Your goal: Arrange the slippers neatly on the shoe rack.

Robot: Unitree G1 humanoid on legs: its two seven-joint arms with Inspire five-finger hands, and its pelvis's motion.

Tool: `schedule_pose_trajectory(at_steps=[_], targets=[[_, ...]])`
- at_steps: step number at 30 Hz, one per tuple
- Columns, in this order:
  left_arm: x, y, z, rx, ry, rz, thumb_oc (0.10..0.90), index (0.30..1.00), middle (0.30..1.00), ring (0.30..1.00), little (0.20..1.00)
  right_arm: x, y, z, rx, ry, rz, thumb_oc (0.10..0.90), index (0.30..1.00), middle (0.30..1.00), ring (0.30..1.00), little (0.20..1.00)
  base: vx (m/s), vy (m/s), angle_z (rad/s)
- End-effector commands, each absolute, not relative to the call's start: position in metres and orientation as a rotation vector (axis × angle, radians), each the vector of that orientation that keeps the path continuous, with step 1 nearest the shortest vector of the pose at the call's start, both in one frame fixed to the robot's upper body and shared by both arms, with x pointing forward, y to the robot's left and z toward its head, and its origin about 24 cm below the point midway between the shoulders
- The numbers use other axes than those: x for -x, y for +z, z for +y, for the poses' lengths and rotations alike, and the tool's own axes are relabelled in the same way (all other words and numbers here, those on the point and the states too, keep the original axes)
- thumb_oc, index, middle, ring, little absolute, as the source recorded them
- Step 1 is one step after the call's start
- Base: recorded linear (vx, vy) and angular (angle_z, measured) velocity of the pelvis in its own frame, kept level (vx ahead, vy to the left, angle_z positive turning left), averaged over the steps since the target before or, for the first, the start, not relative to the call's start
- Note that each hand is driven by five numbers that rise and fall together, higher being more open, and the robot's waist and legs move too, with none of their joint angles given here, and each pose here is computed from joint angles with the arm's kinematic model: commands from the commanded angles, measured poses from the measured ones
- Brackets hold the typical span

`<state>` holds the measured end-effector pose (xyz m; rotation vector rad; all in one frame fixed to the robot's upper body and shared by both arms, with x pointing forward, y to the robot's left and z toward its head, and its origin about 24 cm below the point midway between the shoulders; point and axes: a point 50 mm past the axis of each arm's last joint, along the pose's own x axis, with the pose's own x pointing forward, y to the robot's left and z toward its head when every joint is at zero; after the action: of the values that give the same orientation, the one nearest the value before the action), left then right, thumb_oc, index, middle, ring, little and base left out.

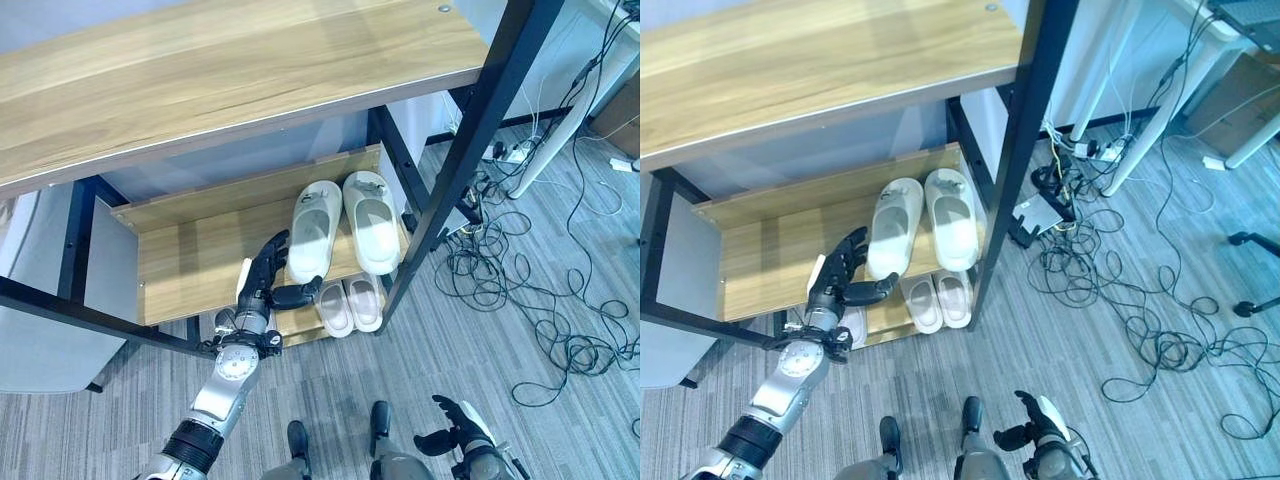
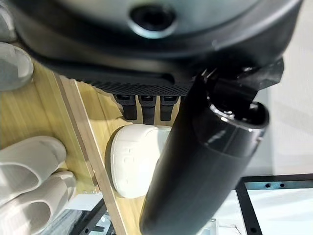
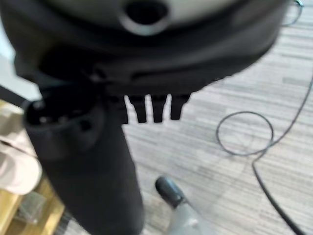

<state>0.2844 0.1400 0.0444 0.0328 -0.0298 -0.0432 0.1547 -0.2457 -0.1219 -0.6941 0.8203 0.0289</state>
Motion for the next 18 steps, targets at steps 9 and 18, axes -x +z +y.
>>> schedule_pose_trajectory(at_steps=[9, 18], targets=[[-0.292, 0.078, 0.082, 0.056, -0.262, -0.182, 0.800, 0.900, 0.900, 0.900, 0.900, -0.154, -0.120, -0.239, 0.673, -0.005, 0.768, 0.800, 0.900, 0.900, 0.900, 0.900, 0.00, 0.000, 0.00], [-0.295, 0.088, 0.063, 0.055, -0.325, -0.213, 0.800, 0.900, 0.900, 0.900, 0.900, -0.153, -0.121, -0.238, 0.664, -0.014, 0.772, 0.800, 0.900, 0.900, 0.900, 0.900, 0.00, 0.000, 0.00]])
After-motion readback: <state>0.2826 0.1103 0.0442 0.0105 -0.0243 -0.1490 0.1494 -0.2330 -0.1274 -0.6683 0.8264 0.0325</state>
